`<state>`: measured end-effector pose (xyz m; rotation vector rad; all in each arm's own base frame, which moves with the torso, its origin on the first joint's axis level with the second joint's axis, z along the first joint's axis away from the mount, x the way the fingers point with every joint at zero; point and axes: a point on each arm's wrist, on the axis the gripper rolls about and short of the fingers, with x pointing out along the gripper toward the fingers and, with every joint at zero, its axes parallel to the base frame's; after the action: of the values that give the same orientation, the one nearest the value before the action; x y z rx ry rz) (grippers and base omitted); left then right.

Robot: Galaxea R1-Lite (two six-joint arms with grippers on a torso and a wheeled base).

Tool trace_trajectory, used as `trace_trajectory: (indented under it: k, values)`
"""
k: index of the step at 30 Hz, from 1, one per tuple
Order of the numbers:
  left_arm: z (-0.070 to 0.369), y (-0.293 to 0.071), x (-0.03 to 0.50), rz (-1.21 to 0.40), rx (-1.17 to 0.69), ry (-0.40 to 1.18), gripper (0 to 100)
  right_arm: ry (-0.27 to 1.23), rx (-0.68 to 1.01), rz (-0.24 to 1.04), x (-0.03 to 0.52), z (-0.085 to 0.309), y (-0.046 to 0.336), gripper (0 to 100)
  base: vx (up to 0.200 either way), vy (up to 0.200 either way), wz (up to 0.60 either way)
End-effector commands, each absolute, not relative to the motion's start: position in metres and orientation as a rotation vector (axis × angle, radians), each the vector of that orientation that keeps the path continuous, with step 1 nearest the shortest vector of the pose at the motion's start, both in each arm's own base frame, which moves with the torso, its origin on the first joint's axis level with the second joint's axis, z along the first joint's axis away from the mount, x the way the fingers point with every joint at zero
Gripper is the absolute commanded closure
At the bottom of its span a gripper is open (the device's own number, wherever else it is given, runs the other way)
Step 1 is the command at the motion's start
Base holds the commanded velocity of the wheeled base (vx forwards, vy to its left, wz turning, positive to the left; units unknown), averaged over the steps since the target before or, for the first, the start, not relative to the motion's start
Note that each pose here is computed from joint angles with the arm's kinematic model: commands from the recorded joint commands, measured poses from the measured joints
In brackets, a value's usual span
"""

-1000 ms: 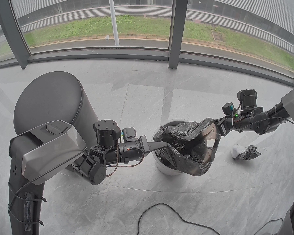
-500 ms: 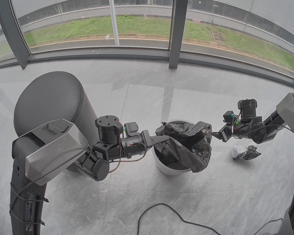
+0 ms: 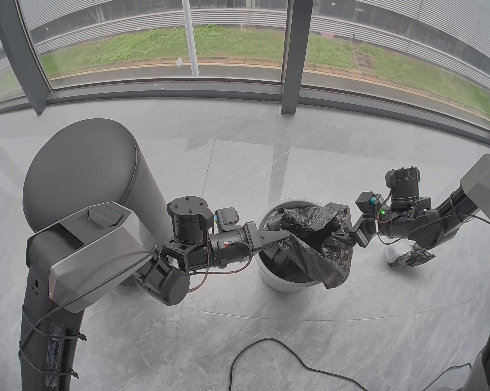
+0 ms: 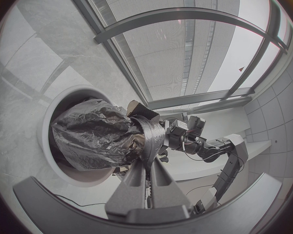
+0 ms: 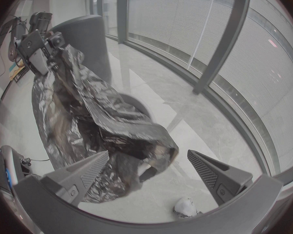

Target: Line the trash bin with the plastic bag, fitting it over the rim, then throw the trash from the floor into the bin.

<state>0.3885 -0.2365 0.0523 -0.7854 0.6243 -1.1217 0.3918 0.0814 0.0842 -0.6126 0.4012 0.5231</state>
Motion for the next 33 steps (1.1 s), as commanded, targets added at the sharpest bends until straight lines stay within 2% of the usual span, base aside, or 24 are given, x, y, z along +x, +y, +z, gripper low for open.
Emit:
trace_trajectory:
  k: [1, 9, 13, 17, 22, 33]
  values:
    - [0.057, -0.233, 0.382, -1.115, -0.787, 0.629, 100, 0.369, -0.642, 0.6, 0.389, 0.076, 0.115, 0, 0.0, 0.0, 0.0]
    - [0.058, -0.228, 0.374, -1.106, -0.788, 0.647, 100, 0.348, -0.665, 0.586, 0.407, 0.057, 0.139, 0, 0.0, 0.0, 0.0]
    - [0.055, -0.225, 0.373, -1.092, -0.79, 0.662, 100, 0.208, -0.648, 0.541, 0.428, 0.074, 0.145, 0, 0.0, 0.0, 0.0]
    - [0.042, -0.214, 0.375, -1.047, -0.796, 0.695, 100, 0.151, -0.642, 0.519, 0.432, 0.091, 0.142, 0, 0.0, 0.0, 0.0]
    - [0.019, -0.2, 0.383, -1.007, -0.731, 0.683, 100, 0.117, -0.638, 0.516, 0.432, 0.099, 0.142, 0, 0.0, 0.0, 0.0]
    - [0.02, -0.189, 0.387, -0.975, -0.722, 0.688, 100, 0.098, -0.574, 0.515, 0.448, 0.081, 0.152, 0, 0.0, 0.0, 0.0]
